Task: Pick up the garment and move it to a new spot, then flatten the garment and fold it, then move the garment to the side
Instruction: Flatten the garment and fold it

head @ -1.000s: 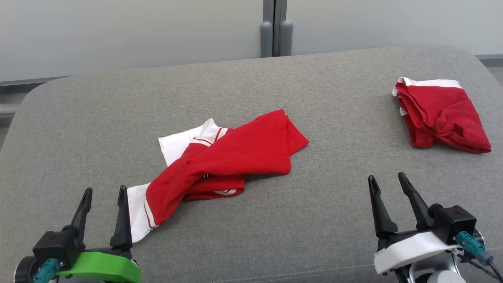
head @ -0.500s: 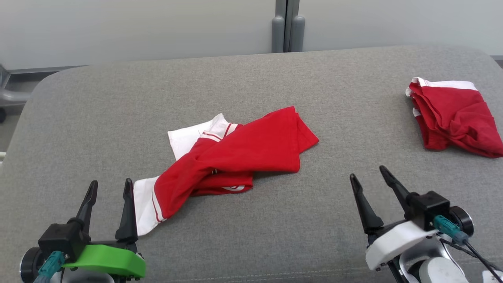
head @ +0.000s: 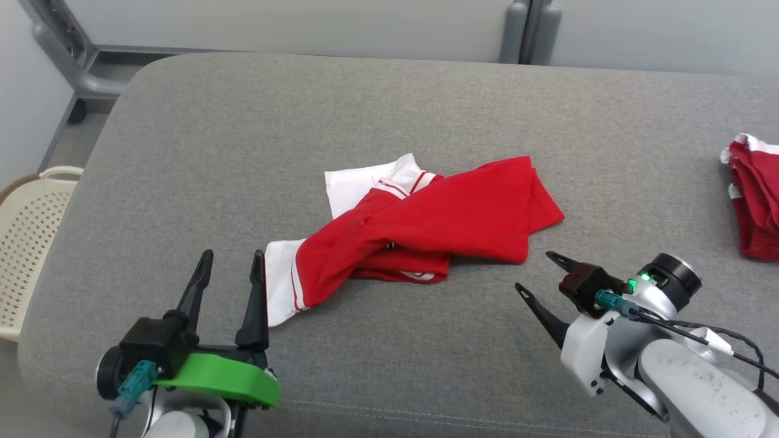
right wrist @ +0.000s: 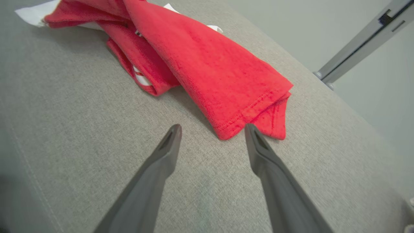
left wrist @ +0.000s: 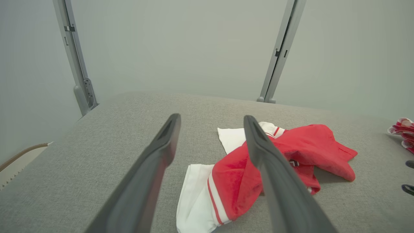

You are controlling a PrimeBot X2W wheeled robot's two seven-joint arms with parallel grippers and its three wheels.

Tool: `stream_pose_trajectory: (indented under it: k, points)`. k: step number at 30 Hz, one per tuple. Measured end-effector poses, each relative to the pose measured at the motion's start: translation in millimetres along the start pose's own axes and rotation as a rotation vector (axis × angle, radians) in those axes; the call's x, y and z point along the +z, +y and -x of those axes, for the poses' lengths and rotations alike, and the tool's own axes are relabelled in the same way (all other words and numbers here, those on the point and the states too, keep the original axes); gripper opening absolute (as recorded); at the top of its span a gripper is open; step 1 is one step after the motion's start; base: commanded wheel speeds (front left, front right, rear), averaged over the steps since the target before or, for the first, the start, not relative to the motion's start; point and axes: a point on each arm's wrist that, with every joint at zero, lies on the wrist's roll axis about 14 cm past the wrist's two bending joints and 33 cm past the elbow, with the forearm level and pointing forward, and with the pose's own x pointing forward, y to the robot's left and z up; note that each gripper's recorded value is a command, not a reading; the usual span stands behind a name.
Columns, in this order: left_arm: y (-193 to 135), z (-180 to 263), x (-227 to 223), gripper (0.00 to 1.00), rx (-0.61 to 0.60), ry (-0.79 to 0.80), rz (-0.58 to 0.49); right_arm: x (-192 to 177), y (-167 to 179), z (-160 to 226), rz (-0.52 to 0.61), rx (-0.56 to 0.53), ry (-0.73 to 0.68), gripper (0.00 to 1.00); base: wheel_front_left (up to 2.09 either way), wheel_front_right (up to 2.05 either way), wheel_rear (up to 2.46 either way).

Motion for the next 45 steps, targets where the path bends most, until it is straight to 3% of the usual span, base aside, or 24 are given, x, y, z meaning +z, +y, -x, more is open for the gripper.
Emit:
stream_pose_trajectory:
  k: [15,16,17,18,19,27,36,39,45]
  points:
    - [13.3,-12.5,-24.5,1.00,0.060,0.045,0.019,-50.8,-10.3,-62.6,0.174,0.179,0.197,1.00,0.00,0.00,0.00]
    - [14.9,-13.2,-26.0,1.00,0.066,0.048,0.018,-53.4,-9.4,-66.0,0.179,0.190,0.202,0.90,0.00,0.00,0.00]
    - [16.4,-13.8,-27.0,1.00,0.071,0.051,0.016,-54.5,-8.8,-69.8,0.180,0.198,0.201,0.48,0.00,0.00,0.00]
    - [17.8,-14.2,-28.6,1.00,0.074,0.055,0.013,-54.7,-7.3,-73.5,0.178,0.207,0.198,0.21,0.00,0.00,0.00]
    - [19.2,-14.5,-30.6,1.00,0.080,0.061,0.012,-54.7,-5.5,-76.9,0.172,0.217,0.192,0.00,0.00,0.00,0.00]
    - [21.1,-19.1,-37.1,1.00,0.087,0.072,0.007,-49.3,4.1,-80.9,0.076,0.266,0.170,0.00,0.00,0.00,0.00]
    - [14.4,-29.4,-38.0,1.00,0.054,0.065,0.000,-11.0,13.6,-39.6,-0.038,0.375,0.193,0.00,0.00,0.00,0.00]
    - [10.2,-32.5,-38.4,1.00,0.037,0.063,-0.001,1.4,11.1,-22.4,-0.097,0.403,0.210,0.00,0.00,0.00,0.00]
    - [8.2,-34.0,-39.7,1.00,0.029,0.065,-0.006,27.6,21.5,-0.1,-0.339,0.506,0.221,0.00,0.00,0.00,0.00]
